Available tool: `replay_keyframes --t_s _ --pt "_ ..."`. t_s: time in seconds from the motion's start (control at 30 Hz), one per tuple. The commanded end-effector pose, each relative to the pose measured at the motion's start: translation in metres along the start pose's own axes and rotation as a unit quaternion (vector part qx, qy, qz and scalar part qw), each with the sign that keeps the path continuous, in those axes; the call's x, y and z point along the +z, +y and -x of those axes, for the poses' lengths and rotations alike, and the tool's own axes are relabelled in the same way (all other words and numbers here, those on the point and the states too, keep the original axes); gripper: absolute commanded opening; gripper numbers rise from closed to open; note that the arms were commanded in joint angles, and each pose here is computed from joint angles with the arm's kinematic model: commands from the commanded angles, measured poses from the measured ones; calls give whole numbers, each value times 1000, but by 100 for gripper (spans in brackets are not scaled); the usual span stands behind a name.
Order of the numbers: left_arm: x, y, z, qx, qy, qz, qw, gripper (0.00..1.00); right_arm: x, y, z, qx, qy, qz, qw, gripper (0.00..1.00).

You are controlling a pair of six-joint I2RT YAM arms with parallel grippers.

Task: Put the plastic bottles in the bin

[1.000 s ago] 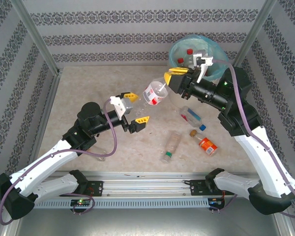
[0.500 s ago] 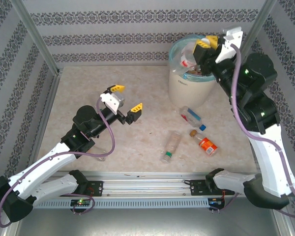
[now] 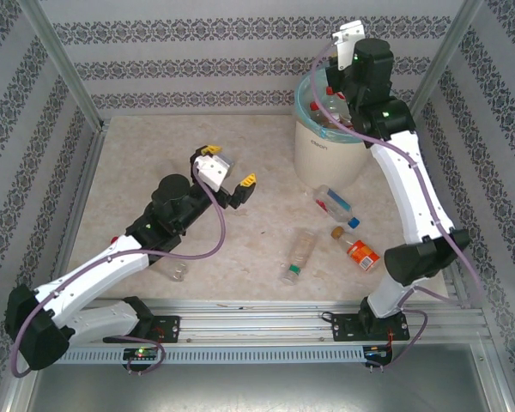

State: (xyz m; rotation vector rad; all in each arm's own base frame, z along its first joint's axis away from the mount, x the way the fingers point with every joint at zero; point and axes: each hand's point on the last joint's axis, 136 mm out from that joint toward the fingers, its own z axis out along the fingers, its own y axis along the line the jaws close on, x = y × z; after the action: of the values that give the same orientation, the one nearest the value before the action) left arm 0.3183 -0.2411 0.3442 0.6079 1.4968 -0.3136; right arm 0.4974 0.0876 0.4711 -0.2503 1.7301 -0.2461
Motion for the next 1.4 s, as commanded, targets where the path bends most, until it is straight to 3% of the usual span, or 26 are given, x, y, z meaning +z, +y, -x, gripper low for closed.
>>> replay_keyframes --t_s 0.0,0.43,0.87,1.1,1.27,1.37 --pt "6 9 18 16 -21 17 999 97 14 -24 -3 1 4 -40 999 0" --pt "28 11 -5 -1 0 21 1000 97 77 -28 -126 104 122 -12 987 0" --pt "28 10 -12 -21 8 19 1000 97 109 -17 -224 127 217 6 968 1" --pt "25 10 -13 -19 15 20 1000 97 118 -10 -248 135 245 12 960 6" --pt "24 11 -14 -18 16 23 999 97 118 -12 -234 139 238 18 961 13" --pt "22 14 -11 -19 19 28 999 97 110 -17 -206 149 218 22 964 30"
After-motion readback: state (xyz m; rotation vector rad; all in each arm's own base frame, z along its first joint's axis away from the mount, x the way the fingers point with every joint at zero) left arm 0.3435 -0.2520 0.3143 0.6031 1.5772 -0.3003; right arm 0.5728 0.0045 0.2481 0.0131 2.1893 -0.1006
